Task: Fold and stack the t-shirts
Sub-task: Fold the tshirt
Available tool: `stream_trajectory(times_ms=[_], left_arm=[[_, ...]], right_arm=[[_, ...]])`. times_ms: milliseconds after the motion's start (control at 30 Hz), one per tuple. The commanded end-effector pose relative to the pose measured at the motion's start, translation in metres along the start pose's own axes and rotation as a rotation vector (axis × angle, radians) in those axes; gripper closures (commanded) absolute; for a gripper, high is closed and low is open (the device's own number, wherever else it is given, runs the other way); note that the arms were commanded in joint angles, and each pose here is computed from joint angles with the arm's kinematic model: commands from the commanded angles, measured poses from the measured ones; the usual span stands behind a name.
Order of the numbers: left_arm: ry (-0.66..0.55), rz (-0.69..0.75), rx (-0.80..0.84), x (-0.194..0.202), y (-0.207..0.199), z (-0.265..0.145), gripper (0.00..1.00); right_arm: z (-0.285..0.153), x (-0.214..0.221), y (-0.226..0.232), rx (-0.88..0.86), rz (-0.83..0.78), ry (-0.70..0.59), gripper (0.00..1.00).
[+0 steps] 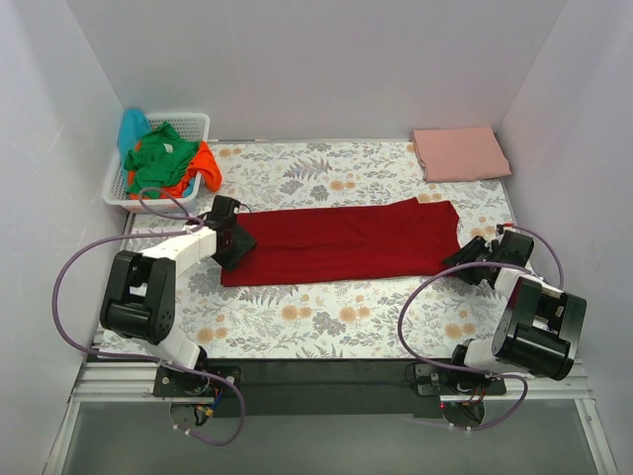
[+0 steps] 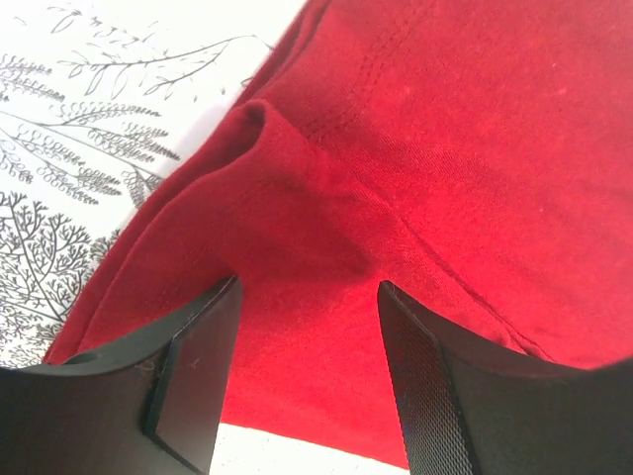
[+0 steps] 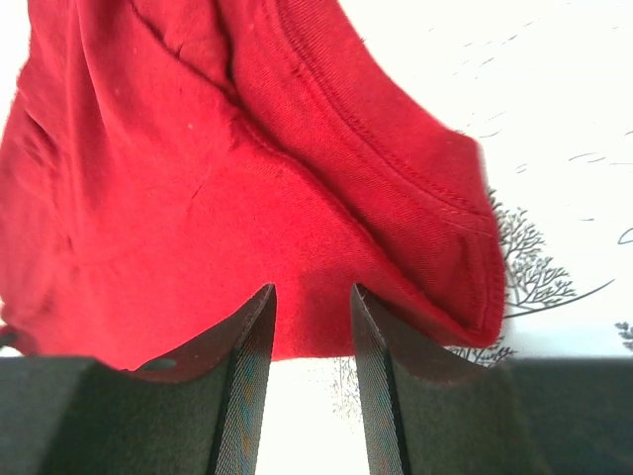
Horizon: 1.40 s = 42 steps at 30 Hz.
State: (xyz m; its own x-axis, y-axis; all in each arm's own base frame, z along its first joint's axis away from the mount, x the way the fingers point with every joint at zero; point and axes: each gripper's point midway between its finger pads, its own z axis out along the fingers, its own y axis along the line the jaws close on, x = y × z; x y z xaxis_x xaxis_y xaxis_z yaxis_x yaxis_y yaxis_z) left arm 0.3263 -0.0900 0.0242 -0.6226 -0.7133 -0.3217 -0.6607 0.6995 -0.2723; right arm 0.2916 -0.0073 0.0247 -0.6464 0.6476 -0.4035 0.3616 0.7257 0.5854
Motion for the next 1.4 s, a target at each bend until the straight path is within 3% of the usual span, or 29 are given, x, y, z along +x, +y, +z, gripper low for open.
stream_trajectory(times_ms=[0,233,367,467,533,667,833,1067,1200,1367], left_arm=[[0.070,-0.016,-0.131,0.029,0.048,-0.003,0.43],[0.197,-0.009,-0.129,0.073,0.091,-0.035,0.43],[0.251,-0.022,-0.015,0.098,0.097,-0.067,0.37],[0.292,-0.019,0.102,0.106,0.081,-0.088,0.30],[0.280,0.016,0.137,0.099,0.072,-0.096,0.27],[0.122,0.121,0.149,0.044,0.029,-0.109,0.26],[0.071,0.283,0.214,0.011,-0.029,-0.087,0.27],[0.213,0.401,0.189,0.030,-0.069,-0.029,0.41],[0.241,0.384,0.096,0.040,-0.056,-0.007,0.48],[0.308,0.271,-0.098,0.069,0.007,0.001,0.53]], right_arm=[[0.005,0.011,-0.034,0.112,0.096,0.018,0.56],[0.023,-0.023,-0.048,0.172,0.130,0.007,0.56],[0.038,-0.064,-0.019,0.049,0.053,0.004,0.54],[0.039,-0.066,0.010,-0.031,-0.020,0.014,0.54],[0.033,-0.064,0.034,-0.065,-0.076,-0.003,0.53],[0.012,-0.061,0.072,-0.123,-0.141,-0.057,0.52],[0.000,-0.057,0.103,-0.176,-0.173,-0.091,0.51],[0.027,-0.046,0.104,-0.182,-0.095,-0.048,0.55],[0.045,-0.043,0.099,-0.173,-0.061,-0.031,0.64],[0.074,-0.034,0.081,-0.128,-0.044,0.025,0.65]])
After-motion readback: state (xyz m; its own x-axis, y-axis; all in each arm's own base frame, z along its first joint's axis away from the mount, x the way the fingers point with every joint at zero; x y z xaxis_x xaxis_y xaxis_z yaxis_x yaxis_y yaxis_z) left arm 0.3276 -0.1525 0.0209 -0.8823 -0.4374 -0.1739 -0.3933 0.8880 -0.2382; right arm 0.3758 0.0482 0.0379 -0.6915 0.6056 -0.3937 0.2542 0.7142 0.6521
